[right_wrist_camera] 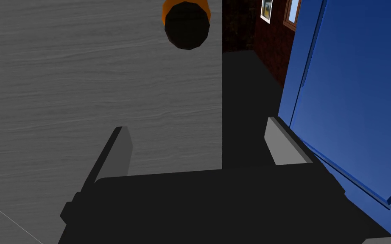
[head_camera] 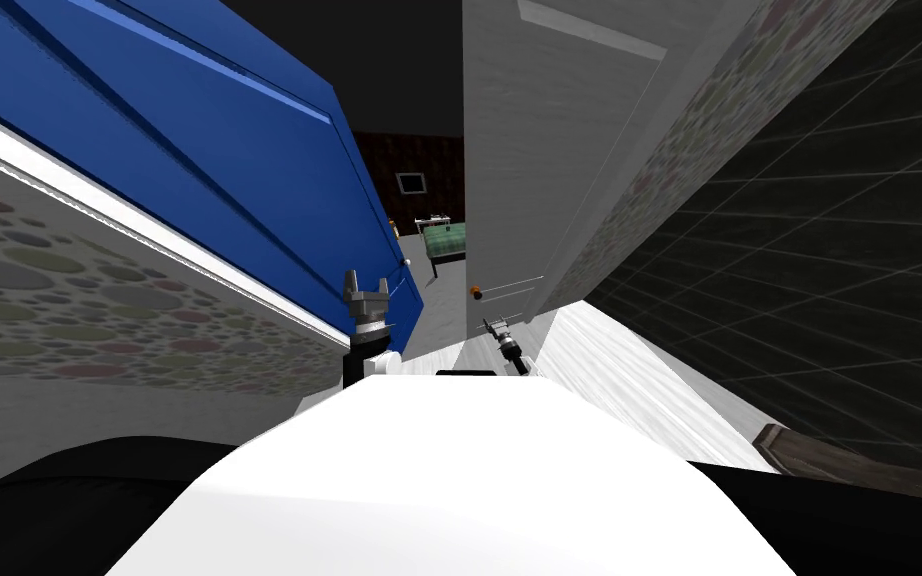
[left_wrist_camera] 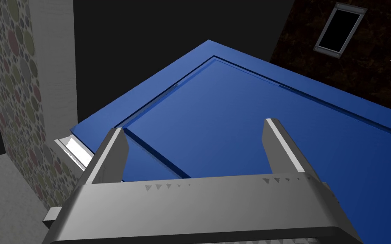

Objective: Push the door open

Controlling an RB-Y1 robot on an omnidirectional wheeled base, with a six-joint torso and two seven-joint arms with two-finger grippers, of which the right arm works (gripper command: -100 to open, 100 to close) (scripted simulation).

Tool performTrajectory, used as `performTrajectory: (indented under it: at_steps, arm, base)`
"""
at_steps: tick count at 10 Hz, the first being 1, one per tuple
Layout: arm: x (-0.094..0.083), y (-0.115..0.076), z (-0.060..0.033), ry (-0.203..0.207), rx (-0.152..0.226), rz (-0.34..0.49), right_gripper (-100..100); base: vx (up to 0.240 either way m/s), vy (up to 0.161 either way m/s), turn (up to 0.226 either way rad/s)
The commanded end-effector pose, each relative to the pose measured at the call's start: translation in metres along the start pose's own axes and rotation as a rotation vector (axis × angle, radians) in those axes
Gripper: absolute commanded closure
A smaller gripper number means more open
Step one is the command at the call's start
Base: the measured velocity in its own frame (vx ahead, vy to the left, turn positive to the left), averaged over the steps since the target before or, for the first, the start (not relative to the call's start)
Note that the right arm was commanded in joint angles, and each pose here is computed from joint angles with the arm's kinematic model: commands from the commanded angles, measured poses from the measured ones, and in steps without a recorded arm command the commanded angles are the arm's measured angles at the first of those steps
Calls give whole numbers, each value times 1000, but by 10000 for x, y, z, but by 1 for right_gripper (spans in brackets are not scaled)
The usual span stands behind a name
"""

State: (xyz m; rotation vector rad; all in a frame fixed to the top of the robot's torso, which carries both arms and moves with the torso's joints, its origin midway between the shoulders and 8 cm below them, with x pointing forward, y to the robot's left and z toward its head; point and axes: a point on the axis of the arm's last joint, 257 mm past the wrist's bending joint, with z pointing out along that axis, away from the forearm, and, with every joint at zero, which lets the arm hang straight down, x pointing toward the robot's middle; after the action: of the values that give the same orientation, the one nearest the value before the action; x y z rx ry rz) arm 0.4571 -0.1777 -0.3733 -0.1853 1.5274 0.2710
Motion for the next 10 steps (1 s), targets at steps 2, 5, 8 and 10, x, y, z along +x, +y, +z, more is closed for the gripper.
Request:
performTrajectory:
  at_steps: [2,5,8,10]
  arm:
    - [123,90,-4,24,-17,-31,-100]
    - [145,49,-21,30,-14,-44,-100]
    - [158,19,-39,33,-9,-51,-100]
    - [169,18,-47,34,-4,-51,-100]
  base:
    - [110,-19,12]
    - [98,1,13]
    - [172,59,21]
    - [197,44,23]
